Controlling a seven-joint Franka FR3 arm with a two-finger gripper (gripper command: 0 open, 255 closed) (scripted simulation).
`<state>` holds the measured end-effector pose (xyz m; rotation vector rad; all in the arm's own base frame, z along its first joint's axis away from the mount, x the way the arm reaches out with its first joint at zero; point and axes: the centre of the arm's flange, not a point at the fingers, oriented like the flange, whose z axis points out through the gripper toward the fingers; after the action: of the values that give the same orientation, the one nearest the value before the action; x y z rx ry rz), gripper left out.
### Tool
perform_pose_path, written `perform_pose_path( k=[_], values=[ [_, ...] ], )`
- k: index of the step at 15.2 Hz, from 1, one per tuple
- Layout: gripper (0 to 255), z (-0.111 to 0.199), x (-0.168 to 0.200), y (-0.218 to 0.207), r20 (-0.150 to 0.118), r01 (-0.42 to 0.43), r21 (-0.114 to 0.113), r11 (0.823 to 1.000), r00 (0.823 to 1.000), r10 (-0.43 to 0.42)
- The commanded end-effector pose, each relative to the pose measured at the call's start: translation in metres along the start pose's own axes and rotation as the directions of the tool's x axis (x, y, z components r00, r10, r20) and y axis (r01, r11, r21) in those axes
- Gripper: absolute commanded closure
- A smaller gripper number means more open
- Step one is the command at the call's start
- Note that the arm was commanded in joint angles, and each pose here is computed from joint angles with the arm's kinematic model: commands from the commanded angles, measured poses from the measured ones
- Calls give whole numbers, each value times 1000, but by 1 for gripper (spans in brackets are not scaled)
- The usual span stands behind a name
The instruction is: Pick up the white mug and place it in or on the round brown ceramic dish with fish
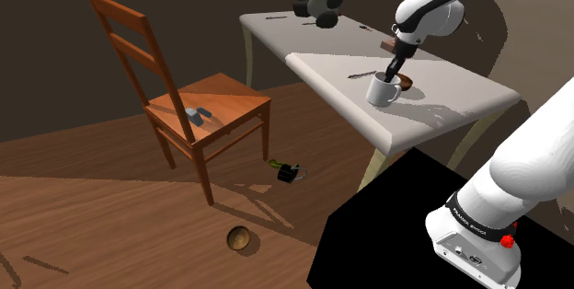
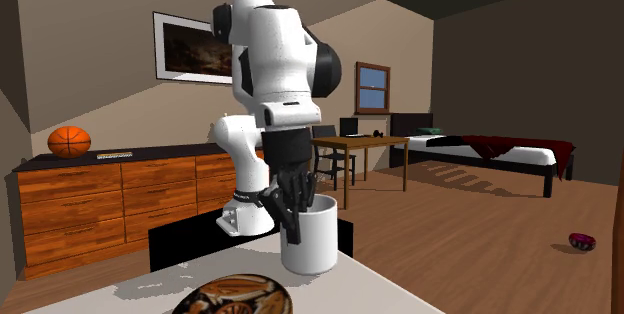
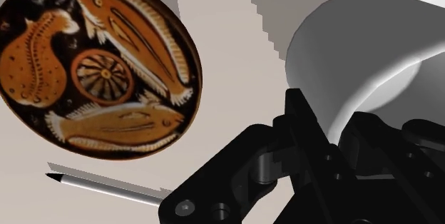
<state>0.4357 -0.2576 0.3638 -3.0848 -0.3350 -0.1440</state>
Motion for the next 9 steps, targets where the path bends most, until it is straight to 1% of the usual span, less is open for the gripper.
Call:
perform_pose_path(
  k=[1, 9],
  values=[
    [255, -10, 1, -1, 0, 0, 0, 1000, 1000, 0],
    [255, -52, 5, -2, 0, 0, 0, 1000, 1000, 0]
  ],
)
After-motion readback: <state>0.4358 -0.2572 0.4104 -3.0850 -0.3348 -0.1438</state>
